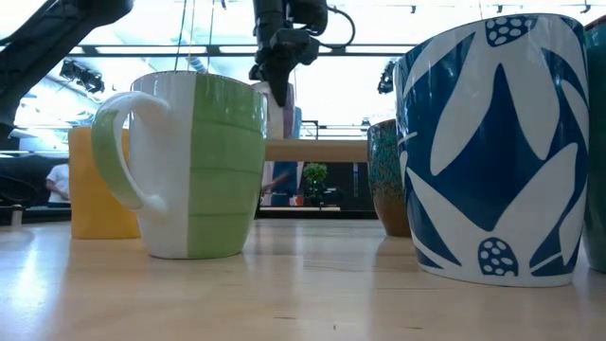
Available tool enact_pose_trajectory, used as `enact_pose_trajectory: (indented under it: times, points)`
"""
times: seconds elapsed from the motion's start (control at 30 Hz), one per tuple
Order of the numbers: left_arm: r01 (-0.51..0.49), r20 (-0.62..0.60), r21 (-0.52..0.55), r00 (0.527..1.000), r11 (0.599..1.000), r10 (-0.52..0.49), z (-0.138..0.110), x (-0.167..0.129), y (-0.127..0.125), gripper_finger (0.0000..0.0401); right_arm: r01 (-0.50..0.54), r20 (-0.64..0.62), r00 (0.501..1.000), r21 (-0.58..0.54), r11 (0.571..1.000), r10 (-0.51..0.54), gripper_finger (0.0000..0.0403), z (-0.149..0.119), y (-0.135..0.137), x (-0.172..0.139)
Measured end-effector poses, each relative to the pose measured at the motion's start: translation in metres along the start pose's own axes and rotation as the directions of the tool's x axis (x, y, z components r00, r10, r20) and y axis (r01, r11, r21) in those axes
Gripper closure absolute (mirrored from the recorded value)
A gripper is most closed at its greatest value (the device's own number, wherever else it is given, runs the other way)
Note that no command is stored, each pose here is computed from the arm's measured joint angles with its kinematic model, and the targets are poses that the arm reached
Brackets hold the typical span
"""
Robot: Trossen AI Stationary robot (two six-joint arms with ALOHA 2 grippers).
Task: Place coffee mugs
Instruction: Put the top violet mug on the shelf, then put the blue patterned mug on the shelf
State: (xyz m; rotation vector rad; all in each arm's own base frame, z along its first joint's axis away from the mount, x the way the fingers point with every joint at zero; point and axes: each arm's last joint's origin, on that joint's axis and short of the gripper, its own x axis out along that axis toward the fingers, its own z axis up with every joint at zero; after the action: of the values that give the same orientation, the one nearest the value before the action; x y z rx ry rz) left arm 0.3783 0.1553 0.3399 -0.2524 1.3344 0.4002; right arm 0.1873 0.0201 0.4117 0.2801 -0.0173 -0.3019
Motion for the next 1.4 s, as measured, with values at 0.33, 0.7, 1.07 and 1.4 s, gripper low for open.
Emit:
enact_pose_trajectory:
  times: [0.33, 0.7, 1.07, 1.4]
  points:
    - [-0.037, -0.004, 0.001, 0.999, 0.999, 0.037, 0.001, 0.002, 0.000, 0.0324, -0.003, 0.009, 1.000, 0.000, 1.000, 0.003, 0.0365, 0.001, 0.000, 0.000]
    - [-0.074, 0.019, 0.003, 0.997, 0.997, 0.074, 0.000, -0.003, -0.001, 0.0284, -0.003, 0.009, 1.000, -0.012, 1.000, 0.003, 0.0365, 0.001, 0.000, 0.000]
    - [-0.070, 0.140, -0.013, 0.988, 0.997, 0.071, -0.009, -0.038, 0.012, 0.0283, -0.003, 0.011, 1.000, -0.018, 1.000, 0.003, 0.0365, 0.001, 0.000, 0.000]
    - [-0.109, 0.368, -0.044, 0.922, 0.993, 0.117, -0.008, -0.073, 0.024, 0.0283, -0.003, 0.012, 1.000, -0.025, 1.000, 0.004, 0.0365, 0.001, 0.000, 0.000]
